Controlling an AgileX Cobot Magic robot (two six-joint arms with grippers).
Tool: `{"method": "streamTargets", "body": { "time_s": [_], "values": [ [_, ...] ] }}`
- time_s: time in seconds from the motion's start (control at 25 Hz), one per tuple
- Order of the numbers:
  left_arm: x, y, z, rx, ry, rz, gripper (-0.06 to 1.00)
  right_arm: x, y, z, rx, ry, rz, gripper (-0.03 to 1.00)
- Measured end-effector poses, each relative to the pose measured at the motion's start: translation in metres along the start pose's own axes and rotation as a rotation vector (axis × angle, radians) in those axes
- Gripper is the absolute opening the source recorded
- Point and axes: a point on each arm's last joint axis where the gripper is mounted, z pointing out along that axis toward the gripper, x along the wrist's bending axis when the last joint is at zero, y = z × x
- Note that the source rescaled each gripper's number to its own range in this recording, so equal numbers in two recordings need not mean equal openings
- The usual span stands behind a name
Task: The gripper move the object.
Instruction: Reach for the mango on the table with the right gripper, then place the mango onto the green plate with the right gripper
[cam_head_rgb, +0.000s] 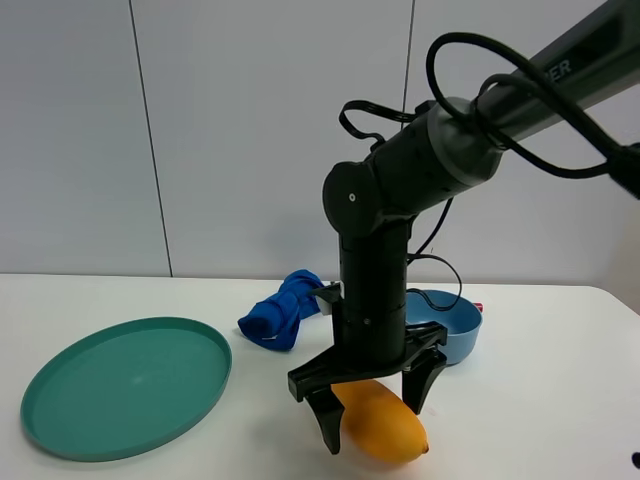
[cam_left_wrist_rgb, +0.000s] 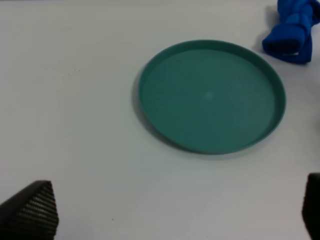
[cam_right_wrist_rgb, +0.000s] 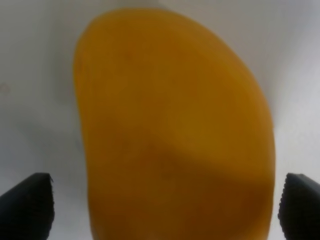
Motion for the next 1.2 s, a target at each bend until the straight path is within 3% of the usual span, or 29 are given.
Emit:
{"method": "streamTargets", "body": {
  "time_s": [0.64,0.72,0.76,0.84,0.88,1.2],
  "values": [
    [0.0,0.0,0.0,0.0,0.0,0.0,1.0,-0.001,0.007,0.011,-0.04,0.008,0.005,0.73],
    [0.0,0.0,0.0,0.0,0.0,0.0,1.0,-0.001,0.007,0.011,-0.041,0.008,0.005,0.65],
    [0.0,0.0,0.0,0.0,0.0,0.0,1.0,-0.001,0.007,0.011,-0.041,0.008,0.005,0.54],
    [0.0,0.0,0.0,0.0,0.0,0.0,1.0,-0.001,0.007,0.011,-0.041,0.008,0.005,0.23],
    [0.0,0.0,0.0,0.0,0.0,0.0,1.0,-0.001,0.007,0.011,-0.039,0.007,0.006,0.0],
    [0.0,0.0,0.0,0.0,0.0,0.0,1.0,-0.001,0.002,0.004,-0.006,0.013,0.014,0.0]
  ]
}}
